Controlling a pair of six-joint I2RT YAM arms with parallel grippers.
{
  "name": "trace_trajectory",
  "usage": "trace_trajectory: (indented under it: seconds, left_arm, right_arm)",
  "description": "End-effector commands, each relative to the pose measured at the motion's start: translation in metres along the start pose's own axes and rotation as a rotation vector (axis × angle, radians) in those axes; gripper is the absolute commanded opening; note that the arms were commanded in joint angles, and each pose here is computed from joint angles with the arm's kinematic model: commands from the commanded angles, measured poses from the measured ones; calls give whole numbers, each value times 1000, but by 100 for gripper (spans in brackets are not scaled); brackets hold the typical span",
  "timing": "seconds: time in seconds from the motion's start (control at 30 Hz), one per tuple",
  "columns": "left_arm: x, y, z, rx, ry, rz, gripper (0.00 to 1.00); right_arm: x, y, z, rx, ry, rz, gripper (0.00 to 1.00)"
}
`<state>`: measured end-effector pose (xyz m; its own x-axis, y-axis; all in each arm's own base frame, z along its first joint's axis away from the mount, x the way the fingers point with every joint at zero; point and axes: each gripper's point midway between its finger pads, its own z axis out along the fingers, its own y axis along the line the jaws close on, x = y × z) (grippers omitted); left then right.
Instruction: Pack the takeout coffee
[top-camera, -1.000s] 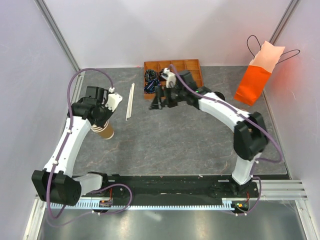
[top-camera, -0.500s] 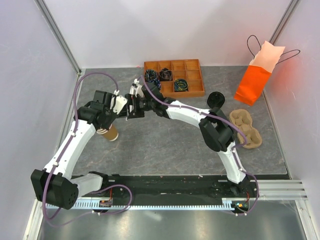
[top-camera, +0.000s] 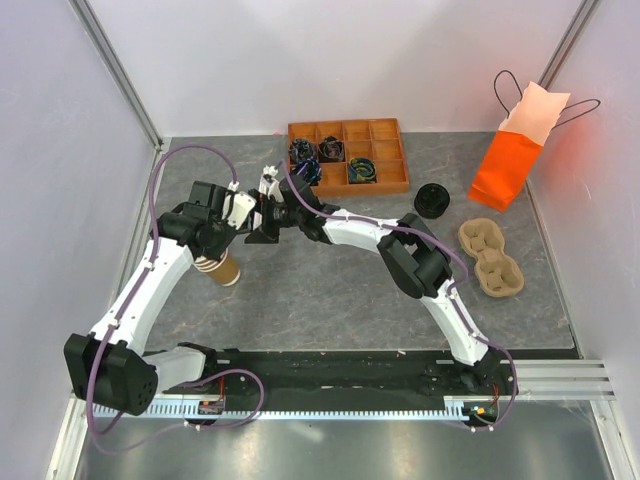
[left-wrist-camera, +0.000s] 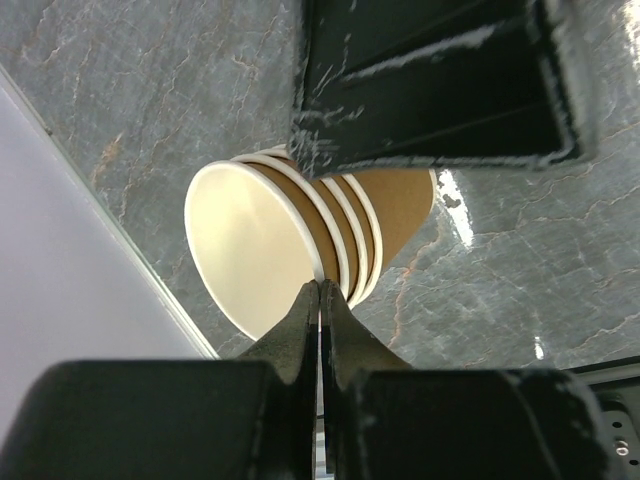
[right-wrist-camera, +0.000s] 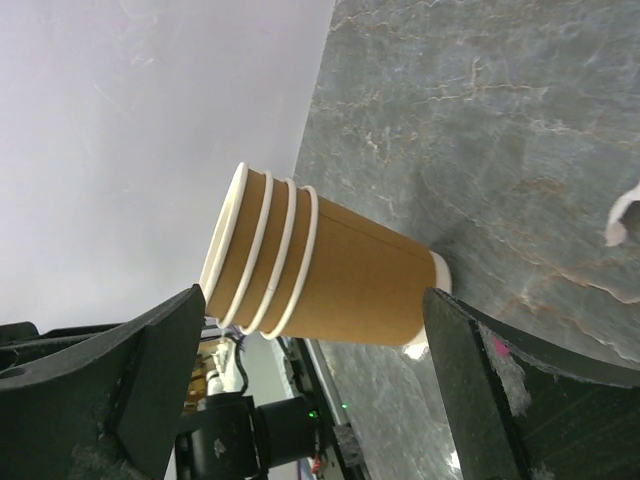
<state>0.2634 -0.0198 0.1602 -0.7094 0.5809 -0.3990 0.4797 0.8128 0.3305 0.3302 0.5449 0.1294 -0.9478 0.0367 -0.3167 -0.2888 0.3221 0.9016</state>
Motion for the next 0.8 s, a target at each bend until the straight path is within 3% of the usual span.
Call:
trace_trajectory:
  seconds: [0.0,0.47,0.77]
  left_arm:
    - [-19,1,-5,10,-58,-50,2]
    - [-27,6,-11,-4,-79,-54,2]
    - [-22,7,-6,-17,-65,-50,2]
  right_arm:
    - [-3,35,8,-109,-8,-1,98]
    - [27,11,19,-83,35,59,98]
    - [8,41,-4,-246,-11,77,98]
